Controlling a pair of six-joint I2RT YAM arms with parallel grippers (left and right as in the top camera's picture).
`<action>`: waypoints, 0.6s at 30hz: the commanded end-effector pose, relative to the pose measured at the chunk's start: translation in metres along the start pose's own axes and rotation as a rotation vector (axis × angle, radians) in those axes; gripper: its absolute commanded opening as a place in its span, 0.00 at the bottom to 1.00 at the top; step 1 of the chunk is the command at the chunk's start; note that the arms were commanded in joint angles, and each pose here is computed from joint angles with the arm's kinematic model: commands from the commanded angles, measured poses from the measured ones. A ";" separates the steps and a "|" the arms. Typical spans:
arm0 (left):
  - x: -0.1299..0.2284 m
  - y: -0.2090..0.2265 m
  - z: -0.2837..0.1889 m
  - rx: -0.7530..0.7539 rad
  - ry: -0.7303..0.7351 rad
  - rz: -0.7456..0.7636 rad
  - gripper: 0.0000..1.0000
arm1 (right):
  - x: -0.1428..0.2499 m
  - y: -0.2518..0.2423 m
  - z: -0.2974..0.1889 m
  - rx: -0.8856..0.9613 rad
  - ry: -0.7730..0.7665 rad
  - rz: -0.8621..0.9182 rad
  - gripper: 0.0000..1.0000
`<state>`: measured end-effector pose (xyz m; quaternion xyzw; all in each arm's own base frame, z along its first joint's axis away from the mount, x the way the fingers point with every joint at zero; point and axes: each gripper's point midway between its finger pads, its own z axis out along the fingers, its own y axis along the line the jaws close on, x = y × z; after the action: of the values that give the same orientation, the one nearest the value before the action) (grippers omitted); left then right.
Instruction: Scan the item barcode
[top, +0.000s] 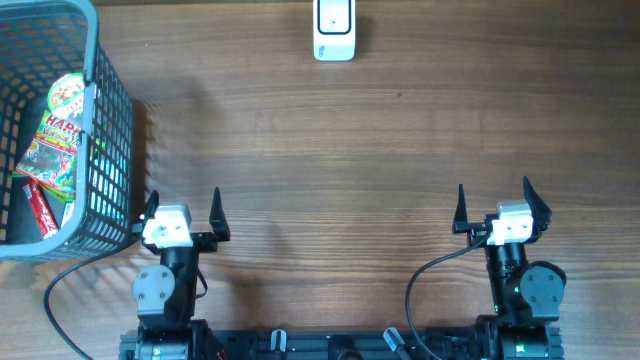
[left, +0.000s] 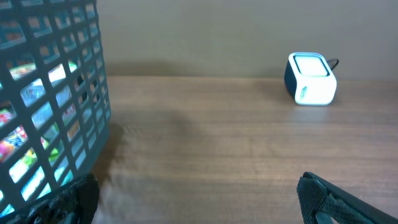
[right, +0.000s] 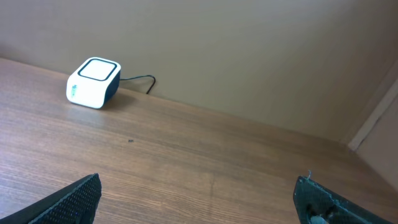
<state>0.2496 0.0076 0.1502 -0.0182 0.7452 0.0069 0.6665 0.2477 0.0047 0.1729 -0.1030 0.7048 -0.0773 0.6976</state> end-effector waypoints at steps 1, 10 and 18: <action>-0.004 -0.025 -0.001 0.142 -0.021 0.020 1.00 | -0.001 0.004 0.000 -0.026 -0.013 0.005 1.00; -0.078 -0.046 -0.026 0.273 -0.083 -0.130 1.00 | -0.037 0.005 -0.003 -0.054 -0.160 0.150 1.00; -0.172 -0.048 -0.048 0.275 -0.035 -0.127 1.00 | -0.075 0.006 -0.012 -0.128 -0.238 0.341 1.00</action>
<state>0.2248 -0.0346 0.2764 0.0222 0.7254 -0.1229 0.6770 0.2438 0.0198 0.2131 -0.0431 0.6514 0.0438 0.7563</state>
